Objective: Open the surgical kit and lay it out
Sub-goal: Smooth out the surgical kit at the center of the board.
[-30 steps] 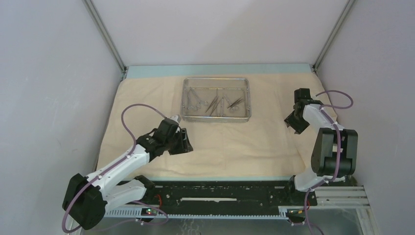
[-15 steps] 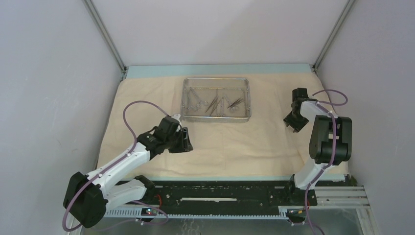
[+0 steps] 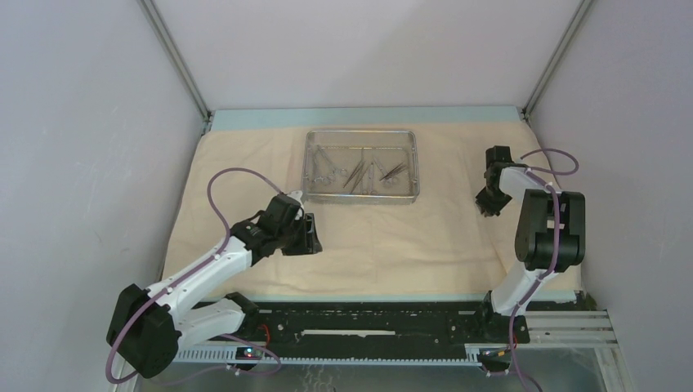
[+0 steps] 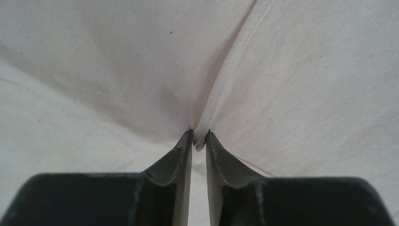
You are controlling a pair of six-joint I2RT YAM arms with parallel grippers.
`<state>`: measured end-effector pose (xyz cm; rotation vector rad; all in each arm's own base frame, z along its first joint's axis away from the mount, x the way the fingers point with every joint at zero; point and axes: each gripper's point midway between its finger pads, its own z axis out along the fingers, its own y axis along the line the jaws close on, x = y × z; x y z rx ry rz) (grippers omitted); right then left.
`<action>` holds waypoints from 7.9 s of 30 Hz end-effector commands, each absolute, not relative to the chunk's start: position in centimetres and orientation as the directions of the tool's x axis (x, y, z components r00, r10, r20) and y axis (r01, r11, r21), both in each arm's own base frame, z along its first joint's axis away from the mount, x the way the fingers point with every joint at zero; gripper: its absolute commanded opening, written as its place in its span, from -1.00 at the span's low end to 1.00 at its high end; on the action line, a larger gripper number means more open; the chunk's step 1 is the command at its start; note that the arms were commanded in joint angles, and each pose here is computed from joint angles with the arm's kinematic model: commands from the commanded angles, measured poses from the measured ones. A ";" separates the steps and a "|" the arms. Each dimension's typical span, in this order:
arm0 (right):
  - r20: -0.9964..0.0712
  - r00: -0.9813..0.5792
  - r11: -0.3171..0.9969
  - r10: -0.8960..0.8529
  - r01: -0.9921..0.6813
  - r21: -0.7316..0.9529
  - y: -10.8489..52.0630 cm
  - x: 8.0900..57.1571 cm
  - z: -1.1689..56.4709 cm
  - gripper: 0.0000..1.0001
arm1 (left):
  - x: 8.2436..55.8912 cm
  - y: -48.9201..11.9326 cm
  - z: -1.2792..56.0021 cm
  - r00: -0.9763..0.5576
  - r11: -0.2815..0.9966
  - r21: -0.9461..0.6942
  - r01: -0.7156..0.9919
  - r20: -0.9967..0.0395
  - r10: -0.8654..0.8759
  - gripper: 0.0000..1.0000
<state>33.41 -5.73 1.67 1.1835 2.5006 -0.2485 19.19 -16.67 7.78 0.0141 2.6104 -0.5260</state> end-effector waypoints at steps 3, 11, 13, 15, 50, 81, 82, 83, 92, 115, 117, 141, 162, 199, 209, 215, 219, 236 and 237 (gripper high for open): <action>-0.448 -0.551 0.597 0.704 0.801 -0.046 -7.5 33.1 3.2 -0.66 | 20.5 -17.8 10.1 -0.859 0.910 -0.387 0.152 -0.506 -0.072 0.08; -0.469 -0.530 0.562 0.706 0.823 -0.084 -8.8 31.3 5.1 -0.80 | 20.6 -17.9 10.2 -0.861 0.909 -0.389 0.153 -0.504 -0.071 0.09; -0.480 -0.513 0.536 0.712 0.838 -0.100 -9.5 30.4 5.8 -0.88 | 20.7 -18.0 10.4 -0.859 0.906 -0.393 0.156 -0.507 -0.073 0.08; -0.480 -0.499 0.505 0.721 0.854 -0.129 -10.4 29.3 6.3 -1.00 | 20.7 -18.1 10.6 -0.858 0.905 -0.395 0.156 -0.508 -0.073 0.08; -0.664 -0.192 -0.327 0.723 0.752 -0.573 -22.6 10.8 16.7 -1.00 | 20.7 -18.8 14.1 -0.829 0.872 -0.442 0.209 -0.554 -0.082 0.08; -0.487 -0.334 0.347 0.807 0.936 -0.067 -15.3 24.8 11.0 0.99 | 21.1 -19.3 15.1 -0.820 0.861 -0.461 0.216 -0.564 -0.096 0.09; -0.481 -0.327 0.360 0.813 0.933 -0.027 -15.0 24.9 10.4 0.99 | 21.2 -19.3 15.2 -0.818 0.860 -0.462 0.216 -0.566 -0.099 0.09; -0.477 -0.322 0.367 0.818 0.930 0.001 -14.8 24.9 9.9 0.99 | 21.1 -19.3 15.3 -0.817 0.859 -0.463 0.218 -0.568 -0.099 0.10; -0.471 -0.193 0.217 0.861 0.976 -0.004 -17.7 20.8 5.5 -1.00 | 21.1 -19.4 15.9 -0.813 0.850 -0.476 0.224 -0.572 -0.107 0.10; -0.488 0.029 -0.220 0.872 0.915 -0.338 -26.3 9.3 2.6 -1.00 | 20.8 -20.1 20.9 -0.742 0.783 -0.548 0.295 -0.647 -0.174 0.11; -0.482 0.047 -0.238 0.875 0.909 -0.342 -26.8 9.0 2.5 -1.00 | 20.8 -20.2 21.0 -0.744 0.778 -0.551 0.302 -0.647 -0.169 0.11; -0.654 -0.318 -0.078 0.686 0.862 -0.500 -27.2 16.3 9.2 -1.00 | 20.6 -21.0 23.0 -0.722 0.729 -0.586 0.354 -0.667 -0.186 0.13; -0.342 -0.540 0.093 0.769 0.624 -0.776 -28.9 16.4 3.2 -1.00 | 20.9 -21.8 24.2 -0.708 0.703 -0.596 0.388 -0.681 -0.186 0.14; -0.612 0.075 -0.139 0.787 0.989 -0.058 -21.5 14.8 7.0 -0.24 | 20.1 -21.3 24.4 -0.732 0.712 -0.605 0.357 -0.654 -0.189 0.15; -0.562 0.305 -0.352 0.769 0.936 0.027 -25.4 12.2 4.0 -0.77 | 19.8 -21.0 24.5 -0.748 0.725 -0.597 0.343 -0.641 -0.174 0.15; -0.501 0.319 -0.406 0.804 0.911 -0.072 -27.7 11.8 3.0 -0.97 | 19.9 -21.3 25.1 -0.748 0.716 -0.602 0.354 -0.642 -0.169 0.15; -0.489 0.334 -0.443 0.806 0.888 -0.122 -28.4 10.4 2.1 -1.00 | 19.8 -21.3 25.8 -0.741 0.711 -0.599 0.368 -0.651 -0.165 0.15; -0.606 0.114 -0.283 0.787 0.940 -0.191 -28.1 12.4 5.1 -1.00 | 19.3 -21.4 28.0 -0.715 0.685 -0.598 0.416 -0.680 -0.160 0.15; -0.607 0.103 -0.279 0.788 0.939 -0.202 -28.1 12.3 5.1 -1.00 | 19.2 -21.3 28.2 -0.711 0.685 -0.597 0.417 -0.684 -0.164 0.15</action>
